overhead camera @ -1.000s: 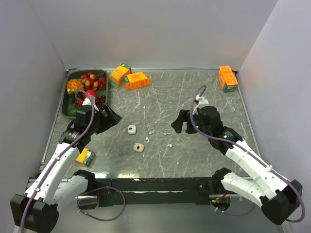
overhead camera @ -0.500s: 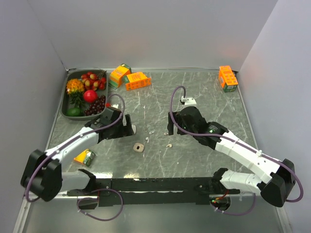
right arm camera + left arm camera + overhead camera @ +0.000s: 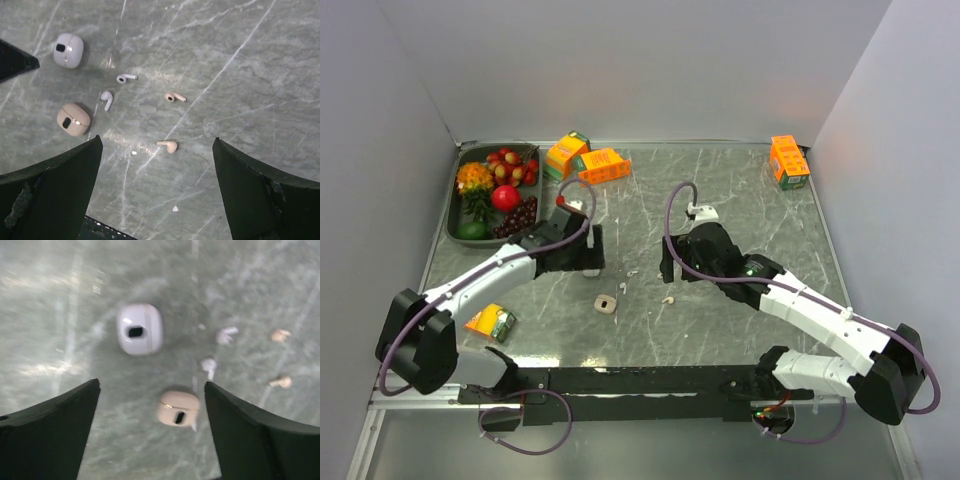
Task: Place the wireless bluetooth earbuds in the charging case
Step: Pick up the charging case at the center of the board.
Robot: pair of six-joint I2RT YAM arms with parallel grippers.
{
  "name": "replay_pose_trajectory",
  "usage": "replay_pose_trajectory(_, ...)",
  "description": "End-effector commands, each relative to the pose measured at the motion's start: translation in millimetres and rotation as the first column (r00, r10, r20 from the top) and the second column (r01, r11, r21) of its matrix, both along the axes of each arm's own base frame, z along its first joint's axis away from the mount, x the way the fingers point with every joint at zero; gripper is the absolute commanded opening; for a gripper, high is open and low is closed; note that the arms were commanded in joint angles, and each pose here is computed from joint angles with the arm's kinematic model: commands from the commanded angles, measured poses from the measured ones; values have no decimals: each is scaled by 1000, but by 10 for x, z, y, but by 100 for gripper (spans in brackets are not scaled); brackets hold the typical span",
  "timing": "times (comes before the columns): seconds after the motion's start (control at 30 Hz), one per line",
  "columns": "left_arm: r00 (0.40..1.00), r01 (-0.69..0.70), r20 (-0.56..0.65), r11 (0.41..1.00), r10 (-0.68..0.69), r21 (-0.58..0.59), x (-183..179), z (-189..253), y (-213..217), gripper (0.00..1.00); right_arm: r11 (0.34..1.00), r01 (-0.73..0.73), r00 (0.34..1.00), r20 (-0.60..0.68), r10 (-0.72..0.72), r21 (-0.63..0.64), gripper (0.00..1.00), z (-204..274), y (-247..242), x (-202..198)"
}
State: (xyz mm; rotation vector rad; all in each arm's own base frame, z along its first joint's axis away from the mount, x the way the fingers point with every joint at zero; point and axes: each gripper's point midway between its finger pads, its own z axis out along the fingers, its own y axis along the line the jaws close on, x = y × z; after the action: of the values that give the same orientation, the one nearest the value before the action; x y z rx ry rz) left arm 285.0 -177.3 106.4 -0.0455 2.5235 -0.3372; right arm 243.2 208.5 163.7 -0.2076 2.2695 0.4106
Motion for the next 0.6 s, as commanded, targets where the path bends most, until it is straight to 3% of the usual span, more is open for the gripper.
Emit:
replay_pose_trajectory(0.0,999,34,-36,998,-35,-44,-394,-4,-240,96,999,-19,1000,22,19,33,99,29,42,-19)
replay_pose_trajectory(0.33,996,76,-39,997,-76,12,-824,-226,-536,96,999,-33,999,27,32,43,99,92,32,-53)
replay_pose_trajectory(0.57,992,100,-91,989,-91,106,-900,-551,-426,96,999,-25,999,24,24,32,100,113,-25,-95)
